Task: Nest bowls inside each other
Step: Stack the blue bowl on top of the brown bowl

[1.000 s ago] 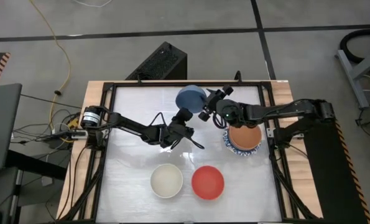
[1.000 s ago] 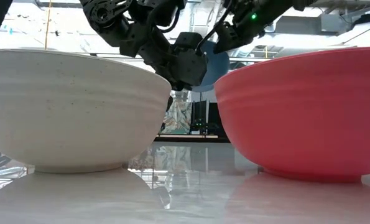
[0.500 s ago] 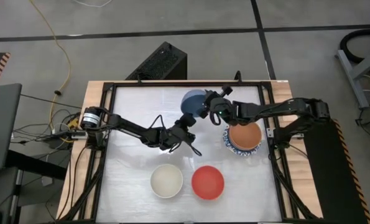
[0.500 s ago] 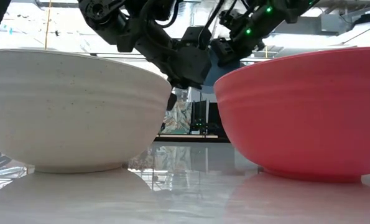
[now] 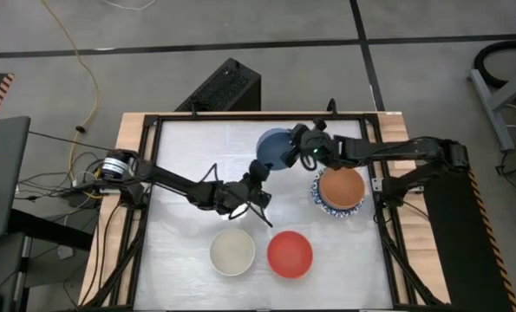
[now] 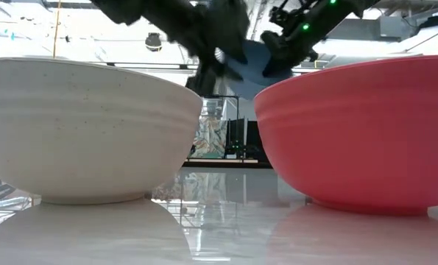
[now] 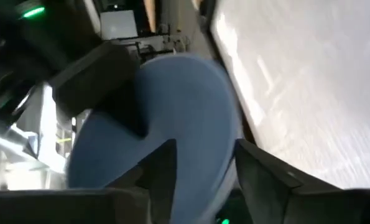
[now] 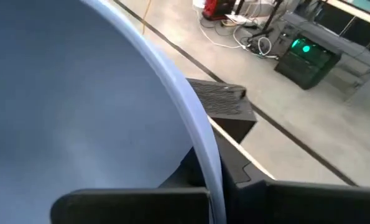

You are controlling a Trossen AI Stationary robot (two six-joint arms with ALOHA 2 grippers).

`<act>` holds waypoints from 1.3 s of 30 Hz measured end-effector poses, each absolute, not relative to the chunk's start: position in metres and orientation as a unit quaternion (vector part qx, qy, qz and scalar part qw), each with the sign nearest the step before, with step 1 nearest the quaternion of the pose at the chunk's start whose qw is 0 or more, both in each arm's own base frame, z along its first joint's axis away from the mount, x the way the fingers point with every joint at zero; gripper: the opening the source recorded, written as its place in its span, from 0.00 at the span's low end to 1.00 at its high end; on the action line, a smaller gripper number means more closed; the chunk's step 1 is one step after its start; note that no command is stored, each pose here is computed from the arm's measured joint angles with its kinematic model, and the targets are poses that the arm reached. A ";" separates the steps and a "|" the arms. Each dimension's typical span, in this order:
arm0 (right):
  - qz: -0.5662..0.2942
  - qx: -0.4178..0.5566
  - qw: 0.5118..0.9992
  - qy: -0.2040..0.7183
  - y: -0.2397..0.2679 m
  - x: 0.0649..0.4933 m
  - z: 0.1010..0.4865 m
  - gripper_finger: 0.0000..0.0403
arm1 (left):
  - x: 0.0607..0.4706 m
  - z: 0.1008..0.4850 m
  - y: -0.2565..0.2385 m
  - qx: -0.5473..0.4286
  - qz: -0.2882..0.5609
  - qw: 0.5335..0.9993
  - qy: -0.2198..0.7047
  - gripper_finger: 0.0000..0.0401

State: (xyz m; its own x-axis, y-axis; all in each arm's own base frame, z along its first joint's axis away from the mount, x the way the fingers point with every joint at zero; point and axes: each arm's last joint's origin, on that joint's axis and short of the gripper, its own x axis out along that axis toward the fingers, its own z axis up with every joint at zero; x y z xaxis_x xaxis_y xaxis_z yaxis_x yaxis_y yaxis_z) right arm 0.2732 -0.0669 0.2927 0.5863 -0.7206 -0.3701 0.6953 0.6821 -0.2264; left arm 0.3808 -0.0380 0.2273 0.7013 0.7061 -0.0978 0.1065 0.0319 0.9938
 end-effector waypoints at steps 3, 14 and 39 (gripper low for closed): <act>-0.398 -0.021 0.889 0.225 -0.077 0.252 0.305 0.03 | 0.368 0.254 -0.041 0.622 0.239 0.693 0.275 0.43; -0.420 0.116 0.868 0.239 -0.075 0.133 0.339 0.03 | 0.290 0.345 -0.036 0.443 0.149 0.873 0.136 0.42; -0.320 0.377 0.822 0.282 -0.018 0.044 0.296 0.03 | 0.183 0.402 -0.034 0.216 -0.100 0.971 0.000 0.42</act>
